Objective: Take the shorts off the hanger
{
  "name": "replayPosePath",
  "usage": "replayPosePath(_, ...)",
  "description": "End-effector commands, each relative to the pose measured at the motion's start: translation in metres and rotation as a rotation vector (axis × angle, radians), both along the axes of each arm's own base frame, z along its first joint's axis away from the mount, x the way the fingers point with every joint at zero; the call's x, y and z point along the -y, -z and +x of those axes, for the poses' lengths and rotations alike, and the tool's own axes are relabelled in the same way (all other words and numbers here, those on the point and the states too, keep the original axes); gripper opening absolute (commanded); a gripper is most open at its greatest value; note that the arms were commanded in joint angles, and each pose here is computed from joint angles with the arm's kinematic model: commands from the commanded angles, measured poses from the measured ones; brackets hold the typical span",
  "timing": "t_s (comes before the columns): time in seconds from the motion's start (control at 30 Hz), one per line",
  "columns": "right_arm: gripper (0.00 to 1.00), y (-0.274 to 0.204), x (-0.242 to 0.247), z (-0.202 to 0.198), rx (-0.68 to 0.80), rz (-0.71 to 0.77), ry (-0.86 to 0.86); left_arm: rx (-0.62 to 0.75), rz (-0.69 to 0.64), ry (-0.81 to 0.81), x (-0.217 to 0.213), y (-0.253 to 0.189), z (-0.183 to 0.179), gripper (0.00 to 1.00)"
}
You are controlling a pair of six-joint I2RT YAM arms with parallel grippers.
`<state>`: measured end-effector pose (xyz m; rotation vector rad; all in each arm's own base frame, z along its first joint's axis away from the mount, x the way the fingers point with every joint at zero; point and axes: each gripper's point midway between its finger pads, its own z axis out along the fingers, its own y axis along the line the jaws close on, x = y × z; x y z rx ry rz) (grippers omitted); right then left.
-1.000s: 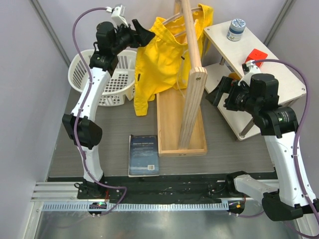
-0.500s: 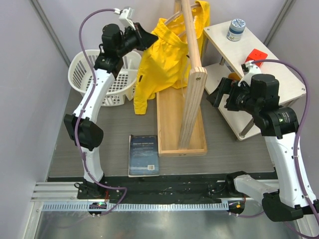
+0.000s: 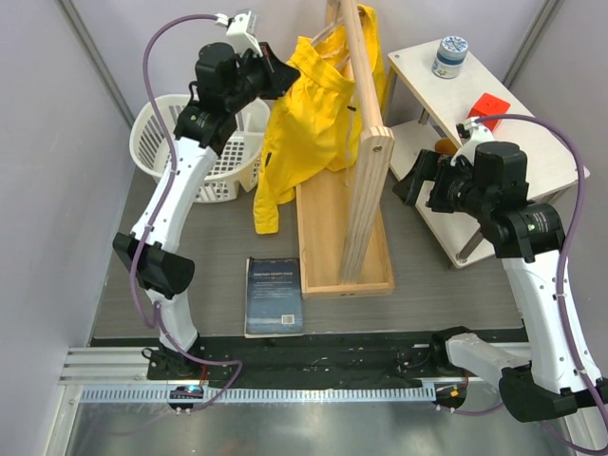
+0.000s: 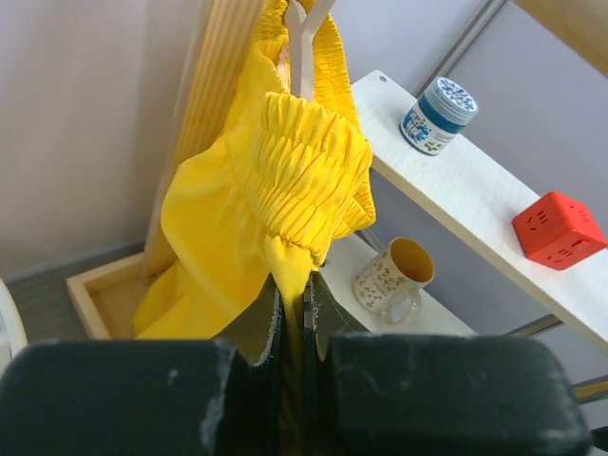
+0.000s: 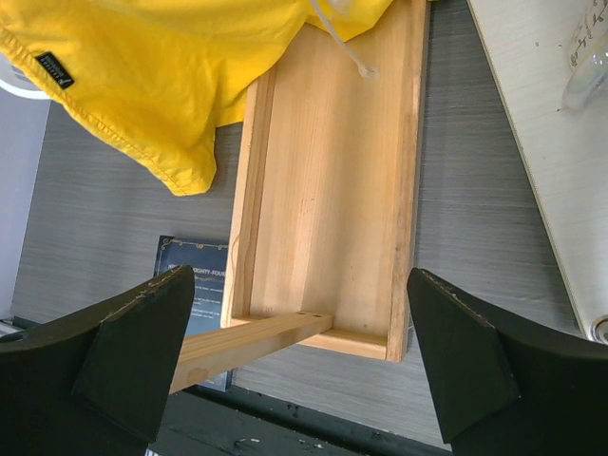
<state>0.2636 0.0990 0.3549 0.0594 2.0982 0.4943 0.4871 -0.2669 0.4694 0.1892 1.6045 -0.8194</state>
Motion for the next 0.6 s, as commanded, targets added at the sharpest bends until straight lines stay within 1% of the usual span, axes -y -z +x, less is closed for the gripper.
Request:
replayPosePath(0.0, 1.00, -0.012, -0.003, 0.009, 0.055, 0.002, -0.016, -0.003, -0.142, -0.069, -0.027, -0.055, -0.025, 0.00)
replayPosePath(0.17, 1.00, -0.014, -0.002, 0.010, 0.061, 0.004, -0.012, 0.046, -0.185, -0.013, -0.023, -0.086, -0.040, 0.00)
replayPosePath(0.3, 1.00, -0.011, -0.002, 0.009, 0.056, 0.007, -0.007, 0.048, -0.214, 0.040, -0.016, -0.092, -0.046, 0.00)
replayPosePath(0.37, 1.00, -0.010, -0.002, 0.009, 0.052, 0.010, -0.006, 0.024, -0.236, 0.095, -0.007, -0.088, -0.049, 0.00)
replayPosePath(0.43, 1.00, -0.012, -0.003, 0.010, 0.056, 0.011, -0.008, 0.043, -0.259, 0.133, -0.002, -0.095, -0.053, 0.00)
replayPosePath(0.57, 0.99, -0.012, -0.002, 0.009, 0.055, 0.009, -0.002, 0.062, -0.258, 0.104, -0.009, -0.103, -0.056, 0.00)
